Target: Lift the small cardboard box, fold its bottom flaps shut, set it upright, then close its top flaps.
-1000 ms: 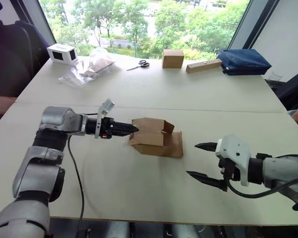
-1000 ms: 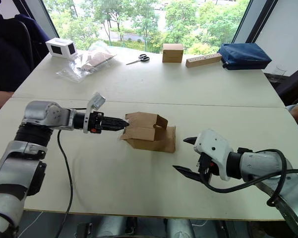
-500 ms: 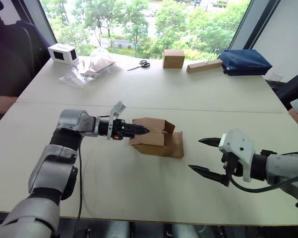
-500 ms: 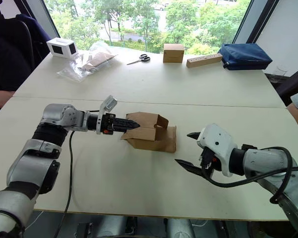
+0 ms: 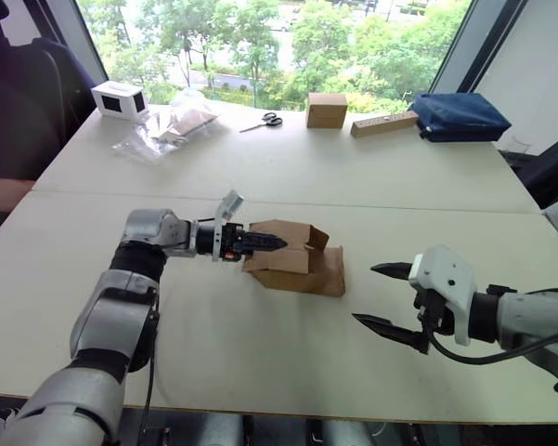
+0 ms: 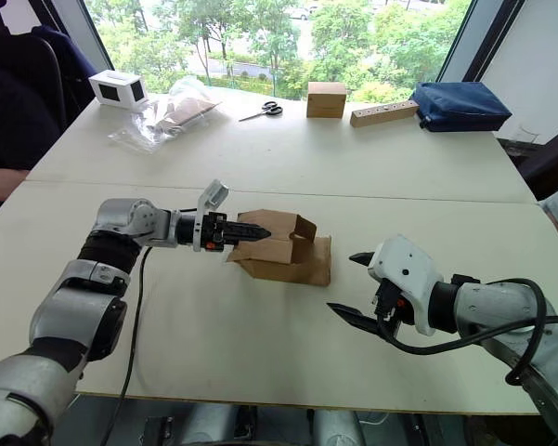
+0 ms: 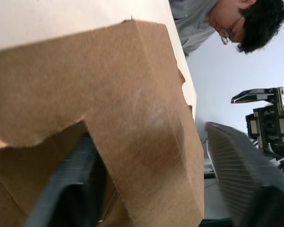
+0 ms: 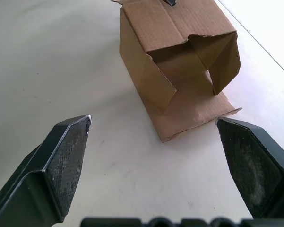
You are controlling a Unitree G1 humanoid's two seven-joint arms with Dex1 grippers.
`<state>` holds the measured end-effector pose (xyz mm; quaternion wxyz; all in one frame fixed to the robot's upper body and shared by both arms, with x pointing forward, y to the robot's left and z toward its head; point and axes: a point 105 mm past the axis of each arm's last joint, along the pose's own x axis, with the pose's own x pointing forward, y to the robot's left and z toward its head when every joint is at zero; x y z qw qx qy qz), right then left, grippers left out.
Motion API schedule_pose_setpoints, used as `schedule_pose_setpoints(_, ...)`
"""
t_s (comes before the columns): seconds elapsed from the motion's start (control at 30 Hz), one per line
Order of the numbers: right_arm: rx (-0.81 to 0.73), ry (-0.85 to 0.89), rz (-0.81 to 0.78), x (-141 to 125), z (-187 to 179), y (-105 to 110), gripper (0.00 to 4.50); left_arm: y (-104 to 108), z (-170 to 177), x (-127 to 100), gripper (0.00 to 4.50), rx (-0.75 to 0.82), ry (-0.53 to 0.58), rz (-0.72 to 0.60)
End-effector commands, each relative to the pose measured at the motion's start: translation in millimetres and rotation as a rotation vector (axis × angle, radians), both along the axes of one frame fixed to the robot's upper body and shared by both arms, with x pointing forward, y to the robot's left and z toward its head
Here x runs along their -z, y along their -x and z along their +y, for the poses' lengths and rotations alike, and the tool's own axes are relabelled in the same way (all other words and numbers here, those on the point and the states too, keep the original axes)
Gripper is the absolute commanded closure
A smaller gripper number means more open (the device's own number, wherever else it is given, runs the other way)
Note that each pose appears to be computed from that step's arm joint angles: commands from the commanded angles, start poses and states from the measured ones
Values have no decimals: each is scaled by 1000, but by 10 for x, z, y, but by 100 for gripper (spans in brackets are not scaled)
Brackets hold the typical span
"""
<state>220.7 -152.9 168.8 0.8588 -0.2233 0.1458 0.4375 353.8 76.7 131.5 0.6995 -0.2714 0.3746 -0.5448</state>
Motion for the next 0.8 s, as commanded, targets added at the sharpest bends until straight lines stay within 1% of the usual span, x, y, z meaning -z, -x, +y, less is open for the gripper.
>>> schedule_pose_setpoints(0.03,-18,2,-31,-49,50,28,0,-30,-22,-137,316,16,34,-52)
schedule_pose_setpoints(0.07,-19,1,-29,-47,53,31,0,-28,-24,-135,361,17,35,-52)
schedule_pose_setpoints(0.13,-18,-24,-32,-62,67,27,0,-20,-37,-150,430,26,44,-59)
schedule_pose_setpoints(0.17,-17,-29,-32,-65,69,24,0,-19,-42,-156,443,27,49,-59)
schedule_pose_setpoints(0.33,-1,-75,-37,-98,65,-6,0,-9,-43,-240,443,27,107,-69)
schedule_pose_setpoints(0.37,14,-114,-48,-138,62,-31,0,-16,-33,-275,443,21,122,-80)
schedule_pose_setpoints(0.4,44,-202,-70,-230,55,-89,0,-31,-13,-337,443,12,147,-106)
schedule_pose_setpoints(0.5,103,-411,-112,-456,21,-220,0,-68,54,-578,443,-13,213,-233)
schedule_pose_setpoints(0.53,119,-492,-121,-537,11,-265,0,-67,79,-683,443,-15,219,-315)
schedule_pose_setpoints(0.6,137,-626,-122,-663,-3,-321,0,-52,118,-833,443,-24,227,-421)
schedule_pose_setpoints(0.63,127,-714,-102,-736,6,-325,57,-59,135,-927,450,-48,225,-490)
schedule_pose_setpoints(0.67,109,-785,-92,-814,20,-319,73,-50,143,-1021,450,-66,226,-530)
schedule_pose_setpoints(0.7,103,-855,-94,-905,24,-333,113,-13,144,-1122,450,-73,219,-608)
schedule_pose_setpoints(0.73,102,-893,-96,-962,22,-343,147,20,136,-1182,450,-75,213,-660)
schedule_pose_setpoints(0.8,109,-953,-105,-1058,8,-390,228,106,122,-1300,450,-75,236,-710)
